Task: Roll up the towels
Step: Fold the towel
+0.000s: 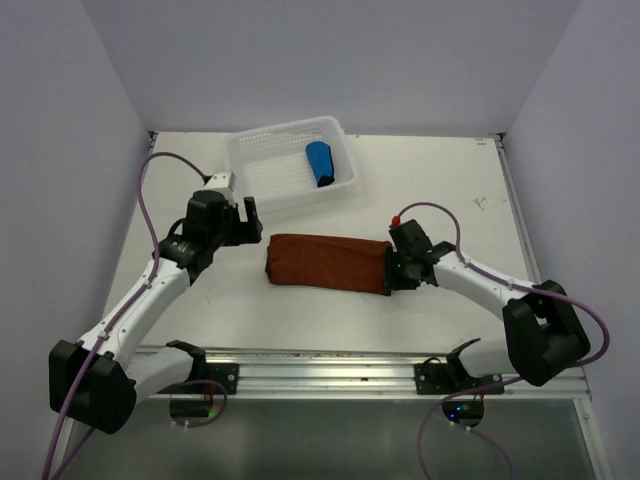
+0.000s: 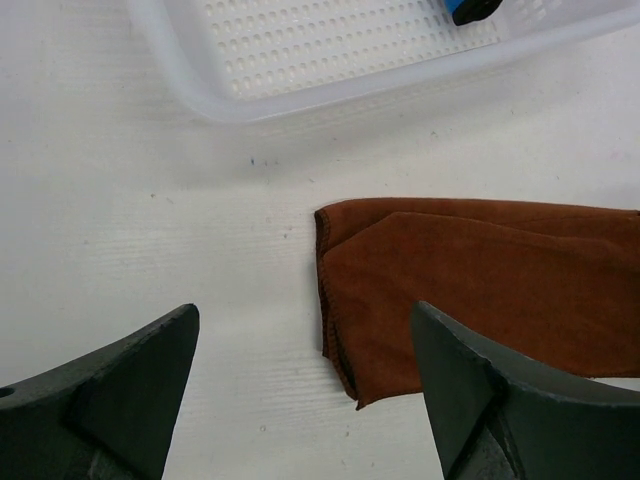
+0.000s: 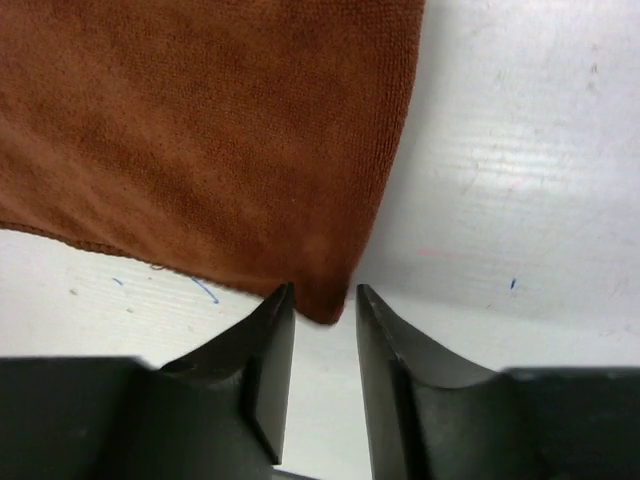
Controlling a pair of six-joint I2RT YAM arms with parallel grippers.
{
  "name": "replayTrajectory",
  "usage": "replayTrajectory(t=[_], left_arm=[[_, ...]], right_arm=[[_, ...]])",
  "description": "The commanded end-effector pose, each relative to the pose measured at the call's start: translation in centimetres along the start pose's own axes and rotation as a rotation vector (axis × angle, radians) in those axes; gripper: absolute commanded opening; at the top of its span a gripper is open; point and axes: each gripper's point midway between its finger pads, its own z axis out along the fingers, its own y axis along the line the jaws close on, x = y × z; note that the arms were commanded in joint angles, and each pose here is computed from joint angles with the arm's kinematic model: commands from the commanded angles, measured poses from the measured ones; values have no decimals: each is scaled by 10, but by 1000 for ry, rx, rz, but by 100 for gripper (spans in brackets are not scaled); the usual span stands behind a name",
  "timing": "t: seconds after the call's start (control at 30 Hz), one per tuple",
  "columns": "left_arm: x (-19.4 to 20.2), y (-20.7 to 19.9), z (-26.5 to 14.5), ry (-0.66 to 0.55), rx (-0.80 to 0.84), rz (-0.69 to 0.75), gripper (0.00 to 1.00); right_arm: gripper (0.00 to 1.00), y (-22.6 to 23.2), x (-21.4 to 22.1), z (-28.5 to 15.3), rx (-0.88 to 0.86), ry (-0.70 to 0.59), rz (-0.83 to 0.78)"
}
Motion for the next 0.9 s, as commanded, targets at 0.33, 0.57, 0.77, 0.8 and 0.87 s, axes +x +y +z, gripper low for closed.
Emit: replayTrajectory(t=[0.33, 0.57, 0.77, 0.8, 0.87], left_arm=[[-7, -4, 6, -19, 24, 7, 91], [-5, -7, 12, -11, 39, 15, 94], [13, -12, 30, 28, 70, -8, 93], [17, -12, 33, 41, 66, -4, 93], [21, -15, 36, 51, 72, 5, 93]], right_arm=[[63, 2, -73, -43, -18, -156, 60], [57, 4, -83, -10, -9, -142, 55], [31, 2, -104, 4, 12, -165, 79], [29, 3, -110, 4, 10, -174, 78], [23, 2, -114, 6, 16, -173, 75]])
